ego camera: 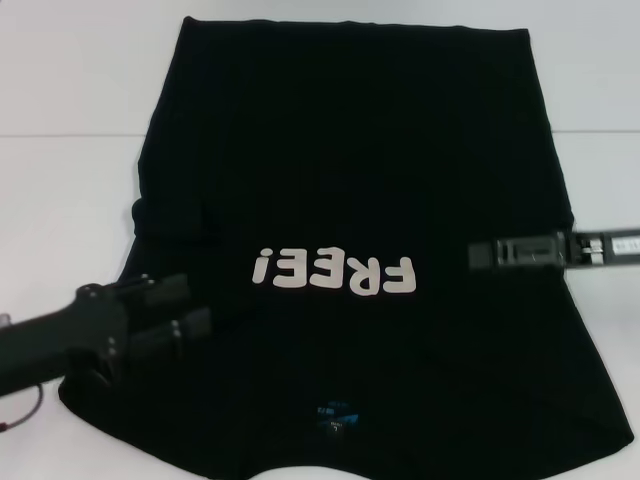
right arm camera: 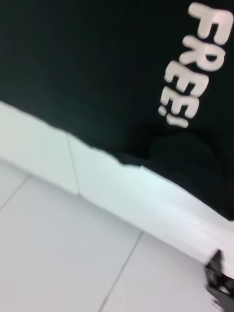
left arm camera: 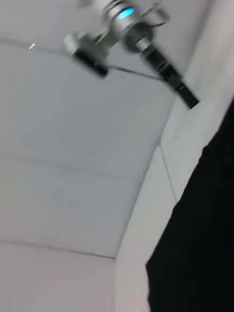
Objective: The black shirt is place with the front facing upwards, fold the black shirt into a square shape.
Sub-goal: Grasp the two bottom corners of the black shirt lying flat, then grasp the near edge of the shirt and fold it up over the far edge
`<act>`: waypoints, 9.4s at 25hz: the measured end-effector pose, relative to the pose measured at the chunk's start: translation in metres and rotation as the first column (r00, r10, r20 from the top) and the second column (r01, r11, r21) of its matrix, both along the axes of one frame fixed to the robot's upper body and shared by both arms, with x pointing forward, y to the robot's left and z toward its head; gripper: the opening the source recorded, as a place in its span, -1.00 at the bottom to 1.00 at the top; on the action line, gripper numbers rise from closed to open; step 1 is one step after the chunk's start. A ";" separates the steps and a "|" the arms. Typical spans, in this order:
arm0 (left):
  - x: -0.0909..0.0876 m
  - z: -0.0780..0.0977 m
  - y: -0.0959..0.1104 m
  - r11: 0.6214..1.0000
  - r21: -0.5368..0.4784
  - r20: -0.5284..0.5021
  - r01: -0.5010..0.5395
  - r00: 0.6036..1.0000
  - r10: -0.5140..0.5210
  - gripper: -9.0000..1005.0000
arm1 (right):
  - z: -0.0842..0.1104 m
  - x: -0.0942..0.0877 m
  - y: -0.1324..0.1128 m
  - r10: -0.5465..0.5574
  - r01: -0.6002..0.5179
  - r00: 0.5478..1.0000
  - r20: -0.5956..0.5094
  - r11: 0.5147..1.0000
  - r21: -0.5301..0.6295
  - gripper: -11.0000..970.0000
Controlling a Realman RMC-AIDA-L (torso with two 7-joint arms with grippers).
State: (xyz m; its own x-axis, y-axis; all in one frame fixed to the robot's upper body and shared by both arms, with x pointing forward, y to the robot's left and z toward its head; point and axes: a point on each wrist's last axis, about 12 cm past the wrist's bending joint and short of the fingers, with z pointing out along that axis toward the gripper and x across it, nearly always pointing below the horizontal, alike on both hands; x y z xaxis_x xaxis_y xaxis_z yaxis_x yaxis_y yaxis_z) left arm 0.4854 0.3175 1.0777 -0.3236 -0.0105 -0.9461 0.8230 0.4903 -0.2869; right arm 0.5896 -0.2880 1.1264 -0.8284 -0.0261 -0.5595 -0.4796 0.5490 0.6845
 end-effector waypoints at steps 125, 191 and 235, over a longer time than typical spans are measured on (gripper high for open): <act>0.064 0.012 0.050 0.914 0.340 -0.761 -0.222 0.506 0.406 -0.98 | -0.043 -0.096 -0.069 0.002 -0.005 0.985 0.173 1.000 0.016 0.85; 0.063 0.013 0.049 0.925 0.328 -0.755 -0.194 0.535 0.380 -0.98 | -0.041 -0.052 -0.054 -0.083 -0.033 0.935 -0.344 0.948 -0.317 0.85; 0.006 0.025 0.055 0.971 0.173 -0.898 0.166 0.432 0.086 -0.98 | -0.025 -0.091 -0.071 0.291 -0.413 0.864 -0.411 0.877 -0.246 -0.84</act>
State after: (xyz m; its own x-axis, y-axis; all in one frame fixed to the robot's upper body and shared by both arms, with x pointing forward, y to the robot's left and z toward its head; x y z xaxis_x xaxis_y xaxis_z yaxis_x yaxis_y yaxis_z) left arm 0.4919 0.3720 1.1030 -0.9802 0.1739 -0.0948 0.1829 0.6112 -0.7700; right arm 0.4983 -0.3594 1.1016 -0.8664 -0.4779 -0.1447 -0.4436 0.6035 0.6625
